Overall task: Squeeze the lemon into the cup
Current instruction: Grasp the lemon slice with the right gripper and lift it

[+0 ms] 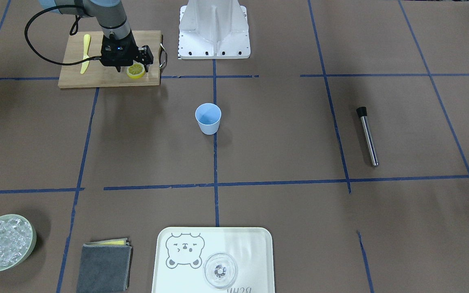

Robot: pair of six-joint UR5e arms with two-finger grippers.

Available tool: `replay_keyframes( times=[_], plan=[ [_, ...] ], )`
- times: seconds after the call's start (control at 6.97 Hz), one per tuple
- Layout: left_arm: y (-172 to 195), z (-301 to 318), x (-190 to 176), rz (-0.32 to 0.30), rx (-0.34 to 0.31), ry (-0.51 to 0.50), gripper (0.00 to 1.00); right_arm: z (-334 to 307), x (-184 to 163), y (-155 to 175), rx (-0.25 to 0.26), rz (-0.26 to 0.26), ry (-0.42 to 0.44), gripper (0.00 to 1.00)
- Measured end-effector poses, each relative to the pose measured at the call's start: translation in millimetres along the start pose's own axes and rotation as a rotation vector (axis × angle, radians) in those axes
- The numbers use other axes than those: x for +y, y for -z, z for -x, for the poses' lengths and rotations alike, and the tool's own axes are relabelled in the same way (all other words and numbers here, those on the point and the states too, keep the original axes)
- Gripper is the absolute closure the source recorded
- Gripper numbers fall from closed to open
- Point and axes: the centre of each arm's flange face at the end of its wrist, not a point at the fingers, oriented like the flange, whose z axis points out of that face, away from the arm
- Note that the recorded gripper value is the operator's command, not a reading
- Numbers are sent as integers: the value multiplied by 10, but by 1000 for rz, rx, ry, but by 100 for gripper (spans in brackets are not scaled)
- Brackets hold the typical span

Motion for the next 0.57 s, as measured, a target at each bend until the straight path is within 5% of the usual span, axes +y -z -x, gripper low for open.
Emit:
replay_keyframes(
  times=[0.43, 0.57],
  plan=[
    [0, 4, 8, 0, 0, 1, 0, 6, 7, -4, 3, 1, 0, 41],
    [0, 4, 10, 0, 0, 1, 0, 12, 4, 5, 0, 0, -1, 42]
  ],
)
